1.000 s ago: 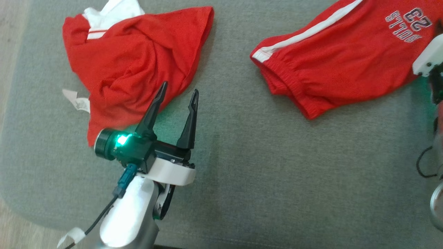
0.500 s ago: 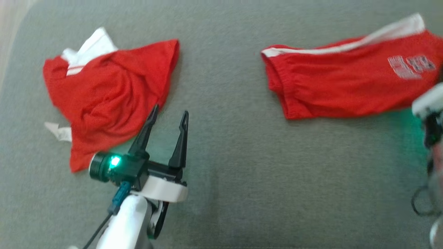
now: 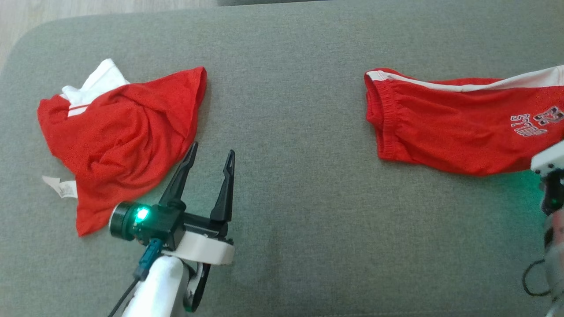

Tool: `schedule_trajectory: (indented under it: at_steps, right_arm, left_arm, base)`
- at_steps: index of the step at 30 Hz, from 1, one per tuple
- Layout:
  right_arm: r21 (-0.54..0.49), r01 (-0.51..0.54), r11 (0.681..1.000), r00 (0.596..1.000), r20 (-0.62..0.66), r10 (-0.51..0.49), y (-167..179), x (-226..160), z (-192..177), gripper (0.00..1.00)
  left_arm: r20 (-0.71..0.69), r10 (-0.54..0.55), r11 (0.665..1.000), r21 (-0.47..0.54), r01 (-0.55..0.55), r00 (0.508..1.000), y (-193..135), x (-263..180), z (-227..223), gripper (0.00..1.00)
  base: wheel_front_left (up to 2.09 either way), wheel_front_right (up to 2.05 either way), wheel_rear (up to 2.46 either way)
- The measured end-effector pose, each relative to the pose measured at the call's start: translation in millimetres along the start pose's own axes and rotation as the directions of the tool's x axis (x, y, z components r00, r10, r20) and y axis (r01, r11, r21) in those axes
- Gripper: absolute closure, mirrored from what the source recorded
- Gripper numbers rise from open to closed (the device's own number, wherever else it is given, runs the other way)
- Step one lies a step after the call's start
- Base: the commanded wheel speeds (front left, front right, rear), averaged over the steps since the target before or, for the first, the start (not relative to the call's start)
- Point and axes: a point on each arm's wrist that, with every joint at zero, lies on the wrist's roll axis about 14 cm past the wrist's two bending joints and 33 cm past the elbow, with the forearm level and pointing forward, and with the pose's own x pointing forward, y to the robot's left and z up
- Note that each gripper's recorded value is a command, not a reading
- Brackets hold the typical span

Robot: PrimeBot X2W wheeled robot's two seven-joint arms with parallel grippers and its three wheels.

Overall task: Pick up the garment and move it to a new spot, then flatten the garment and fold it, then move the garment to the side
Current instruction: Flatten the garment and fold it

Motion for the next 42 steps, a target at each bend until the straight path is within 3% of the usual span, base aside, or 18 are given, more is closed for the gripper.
schedule_trajectory:
  at_steps: [9, 17, 19, 25, 32, 34, 35, 40, 42]
  right_arm:
    - [0.035, -0.178, 0.983, 0.976, 0.131, 0.172, 71, -3, 35, 1.0]
    - [0.048, -0.432, 0.901, 0.886, 0.208, 0.414, 164, -39, 54, 1.0]
    - [0.05, -0.498, 0.866, 0.858, 0.175, 0.483, 189, -52, 43, 1.0]
    - [-0.011, -0.598, 0.802, 0.802, 0.006, 0.598, 223, -77, -7, 1.0]
    - [-0.164, -0.644, 0.747, 0.762, -0.214, 0.611, 210, -97, -71, 1.0]
    - [-0.236, -0.657, 0.716, 0.753, -0.27, 0.601, 202, -101, -84, 1.0]
    - [-0.273, -0.661, 0.699, 0.75, -0.286, 0.597, 199, -102, -88, 0.03]
    - [-0.325, -0.658, 0.68, 0.753, -0.248, 0.61, 193, -105, -83, 0.0]
    - [-0.334, -0.641, 0.691, 0.765, -0.203, 0.612, 188, -103, -73, 0.0]
  left_arm:
    - [0.003, 0.022, 1.0, 0.006, -0.022, 1.0, 5, -10, 3, 0.0]
    - [0.009, 0.06, 0.998, 0.01, -0.06, 0.998, 12, -28, 8, 0.0]
    - [0.015, 0.076, 0.997, 0.012, -0.076, 0.997, 16, -32, 10, 0.0]
    - [0.022, 0.109, 0.994, 0.013, -0.109, 0.994, 25, -39, 14, 0.0]
    - [0.001, 0.117, 0.993, 0.006, -0.117, 0.993, 24, -48, 6, 0.0]
    - [0.004, 0.111, 0.994, 0.005, -0.111, 0.994, 23, -47, 7, 0.0]
    - [0.006, 0.108, 0.994, 0.005, -0.108, 0.994, 22, -46, 8, 0.0]
    - [0.013, 0.088, 0.996, 0.003, -0.088, 0.996, 15, -42, 10, 0.0]
    - [0.018, 0.075, 0.997, 0.003, -0.075, 0.997, 11, -39, 12, 0.0]
  base:
    - [0.0, 0.0, 0.0]
    - [0.0, 0.0, 0.0]
    - [0.0, 0.0, 0.0]
    - [0.0, 0.0, 0.0]
    - [0.0, 0.0, 0.0]
    - [0.0, 0.0, 0.0]
    - [0.0, 0.0, 0.0]
    - [0.0, 0.0, 0.0]
    - [0.0, 0.0, 0.0]
